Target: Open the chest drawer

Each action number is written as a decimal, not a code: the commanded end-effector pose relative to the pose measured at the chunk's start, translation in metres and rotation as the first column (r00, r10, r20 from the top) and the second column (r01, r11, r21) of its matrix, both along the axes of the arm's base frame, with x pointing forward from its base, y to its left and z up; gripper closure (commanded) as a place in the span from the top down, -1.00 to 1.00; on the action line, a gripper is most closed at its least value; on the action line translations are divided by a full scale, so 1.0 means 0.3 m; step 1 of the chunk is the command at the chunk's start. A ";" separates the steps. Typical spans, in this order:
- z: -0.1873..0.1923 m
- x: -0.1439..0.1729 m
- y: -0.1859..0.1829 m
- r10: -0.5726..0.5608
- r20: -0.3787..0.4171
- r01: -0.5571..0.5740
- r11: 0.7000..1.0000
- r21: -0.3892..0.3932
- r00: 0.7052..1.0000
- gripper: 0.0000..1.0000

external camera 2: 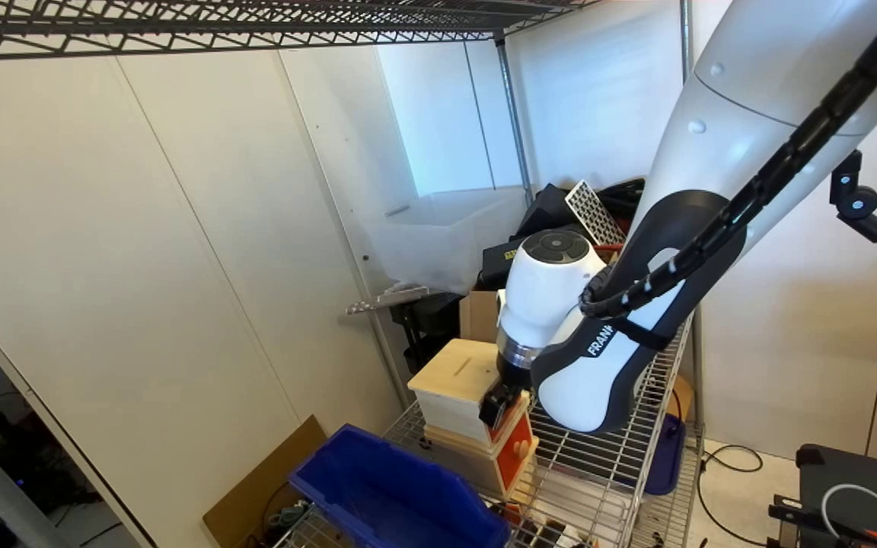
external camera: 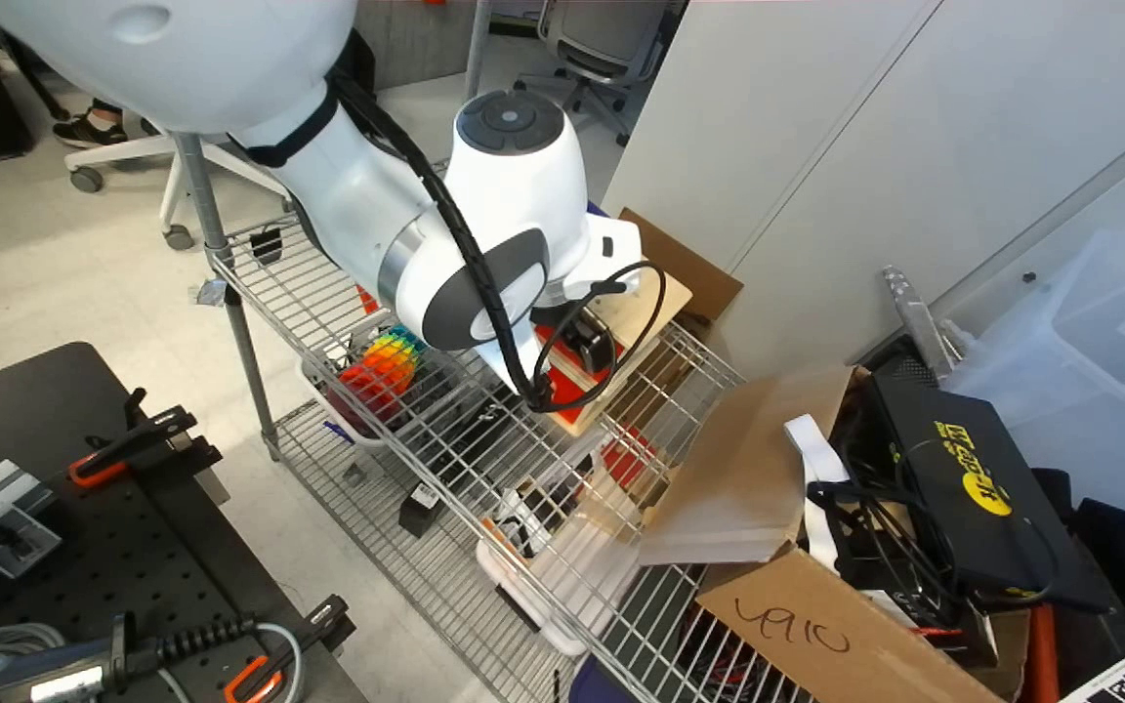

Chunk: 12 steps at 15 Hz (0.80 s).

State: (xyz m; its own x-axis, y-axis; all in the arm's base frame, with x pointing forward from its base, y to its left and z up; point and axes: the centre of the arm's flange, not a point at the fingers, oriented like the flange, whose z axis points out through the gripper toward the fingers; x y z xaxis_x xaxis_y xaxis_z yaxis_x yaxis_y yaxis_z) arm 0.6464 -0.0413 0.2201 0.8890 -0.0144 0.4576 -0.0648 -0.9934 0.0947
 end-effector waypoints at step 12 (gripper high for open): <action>0.011 0.033 -0.008 -0.010 0.001 0.010 1.000 0.018 1.000 0.65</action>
State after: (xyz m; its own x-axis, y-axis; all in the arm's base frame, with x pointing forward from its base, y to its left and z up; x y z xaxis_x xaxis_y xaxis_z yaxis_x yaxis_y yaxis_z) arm 0.6476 -0.0428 0.2216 0.8872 -0.0174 0.4611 -0.0676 -0.9934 0.0926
